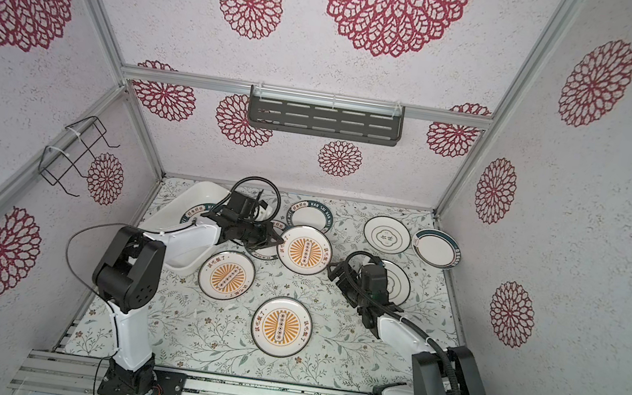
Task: Place the plates into the plastic bin on the countertop
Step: 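Grasp the orange sunburst plate edge with the left gripper and lift, then carry the held sunburst plate into the white bin while the right gripper draws back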
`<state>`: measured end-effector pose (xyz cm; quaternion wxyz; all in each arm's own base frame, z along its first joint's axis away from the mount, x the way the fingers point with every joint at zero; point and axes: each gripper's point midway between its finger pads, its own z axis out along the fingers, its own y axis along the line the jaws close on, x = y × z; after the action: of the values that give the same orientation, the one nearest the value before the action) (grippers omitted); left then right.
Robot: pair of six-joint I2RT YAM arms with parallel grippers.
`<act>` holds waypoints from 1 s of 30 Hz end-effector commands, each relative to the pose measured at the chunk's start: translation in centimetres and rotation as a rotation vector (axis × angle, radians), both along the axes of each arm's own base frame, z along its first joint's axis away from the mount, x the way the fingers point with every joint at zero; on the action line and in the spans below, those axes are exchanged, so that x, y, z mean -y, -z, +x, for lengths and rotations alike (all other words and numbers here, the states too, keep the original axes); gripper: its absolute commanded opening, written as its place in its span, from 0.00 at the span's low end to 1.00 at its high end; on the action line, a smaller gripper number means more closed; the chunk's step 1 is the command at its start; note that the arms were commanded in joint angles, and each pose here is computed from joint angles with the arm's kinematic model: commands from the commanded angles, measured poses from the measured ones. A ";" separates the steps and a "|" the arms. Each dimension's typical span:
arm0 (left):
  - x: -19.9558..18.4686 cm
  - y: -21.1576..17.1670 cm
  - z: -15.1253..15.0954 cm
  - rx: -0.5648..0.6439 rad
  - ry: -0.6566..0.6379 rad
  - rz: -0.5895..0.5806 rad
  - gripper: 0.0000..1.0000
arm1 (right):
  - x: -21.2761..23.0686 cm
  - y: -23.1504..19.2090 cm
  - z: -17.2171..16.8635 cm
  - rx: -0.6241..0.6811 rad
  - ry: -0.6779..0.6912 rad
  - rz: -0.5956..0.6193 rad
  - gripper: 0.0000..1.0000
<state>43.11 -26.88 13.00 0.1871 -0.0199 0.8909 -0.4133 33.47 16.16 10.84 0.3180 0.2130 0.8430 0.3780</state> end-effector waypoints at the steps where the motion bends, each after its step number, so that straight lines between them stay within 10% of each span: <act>1: -3.0 -4.5 1.5 0.116 -0.083 -0.035 0.00 | -2.4 -3.9 1.4 0.146 -0.089 0.029 0.99; 18: -25.3 -4.1 0.1 0.104 -0.646 0.071 0.00 | -14.2 -6.3 3.5 0.228 -0.366 0.131 0.99; 30: -33.8 -1.8 -0.3 0.077 -0.962 0.034 0.00 | -16.2 -7.7 2.8 0.272 -0.429 0.165 0.99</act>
<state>40.96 5.84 12.69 0.3407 -0.4026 0.8120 -0.2499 36.20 30.95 15.43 0.2973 0.0365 0.8126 0.5000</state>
